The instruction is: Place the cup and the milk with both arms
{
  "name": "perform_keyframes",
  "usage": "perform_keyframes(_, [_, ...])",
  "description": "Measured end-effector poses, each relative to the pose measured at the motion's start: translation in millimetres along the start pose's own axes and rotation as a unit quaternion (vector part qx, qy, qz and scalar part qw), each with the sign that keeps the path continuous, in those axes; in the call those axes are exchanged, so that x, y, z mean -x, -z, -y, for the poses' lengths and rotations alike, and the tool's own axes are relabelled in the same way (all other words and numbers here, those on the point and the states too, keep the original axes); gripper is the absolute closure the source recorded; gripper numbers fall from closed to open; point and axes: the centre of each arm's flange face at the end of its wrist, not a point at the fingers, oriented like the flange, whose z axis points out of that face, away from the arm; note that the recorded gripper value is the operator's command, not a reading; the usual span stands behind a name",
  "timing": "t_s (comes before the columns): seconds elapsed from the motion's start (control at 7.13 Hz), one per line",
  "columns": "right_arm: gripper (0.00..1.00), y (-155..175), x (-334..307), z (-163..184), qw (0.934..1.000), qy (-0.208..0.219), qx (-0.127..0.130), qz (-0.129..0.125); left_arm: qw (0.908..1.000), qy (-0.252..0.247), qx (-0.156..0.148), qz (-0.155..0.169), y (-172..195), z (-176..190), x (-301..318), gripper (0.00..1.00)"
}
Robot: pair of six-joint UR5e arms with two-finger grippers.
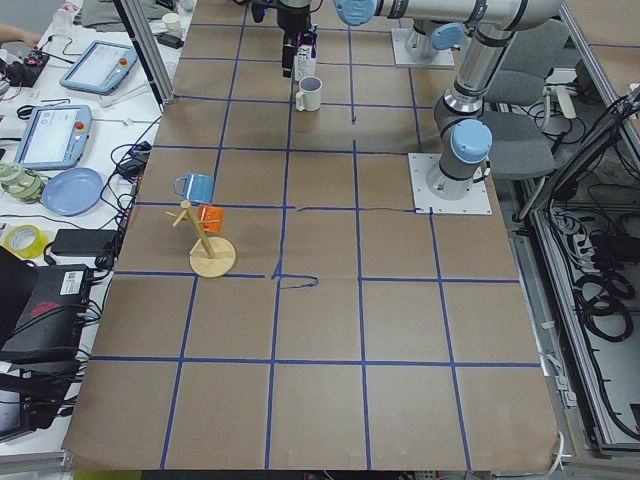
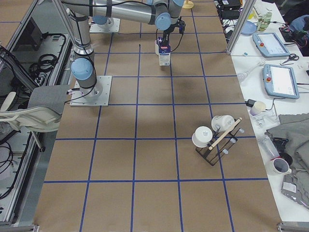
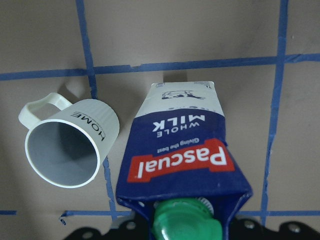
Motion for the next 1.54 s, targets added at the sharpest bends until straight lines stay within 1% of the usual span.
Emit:
perform_keyframes(0.14, [0.54,-6.9,9.5,-2.5,1.0000,0.003,0.004,-0.002,1.0000,0.001,0.000,0.000,0.2,-0.3,-0.1,0.00])
perform_keyframes(0.42, [0.53,-17.3,13.5,-4.4,1.0000,0.005,0.003,-0.003,1.0000,0.002,0.001,0.000,0.3,-1.2,-0.1,0.00])
perform_keyframes(0.56, [0.46,-20.5,13.3,-4.8,1.0000,0.005,0.002,-0.002,1.0000,0.002,0.001,0.000,0.3,-1.5,-0.2,0.00])
perform_keyframes(0.7, [0.00,-22.1,13.3,-5.0,1.0000,0.005,0.002,-0.002,1.0000,0.001,0.000,0.000,0.5,-1.4,-0.2,0.00])
perform_keyframes(1.12, [0.00,-19.4,12.5,-4.2,1.0000,0.008,-0.002,-0.004,1.0000,0.001,0.000,0.000,0.6,-1.3,-0.2,0.00])
perform_keyframes(1.26, [0.00,-5.4,10.4,-1.5,0.9998,0.009,-0.016,-0.005,1.0000,0.001,0.000,0.000,0.5,-1.3,-0.2,0.00])
perform_keyframes(1.54, [0.00,54.6,4.0,4.9,0.9973,0.016,-0.069,-0.020,1.0000,0.001,0.000,0.000,0.2,-1.4,-0.2,0.00])
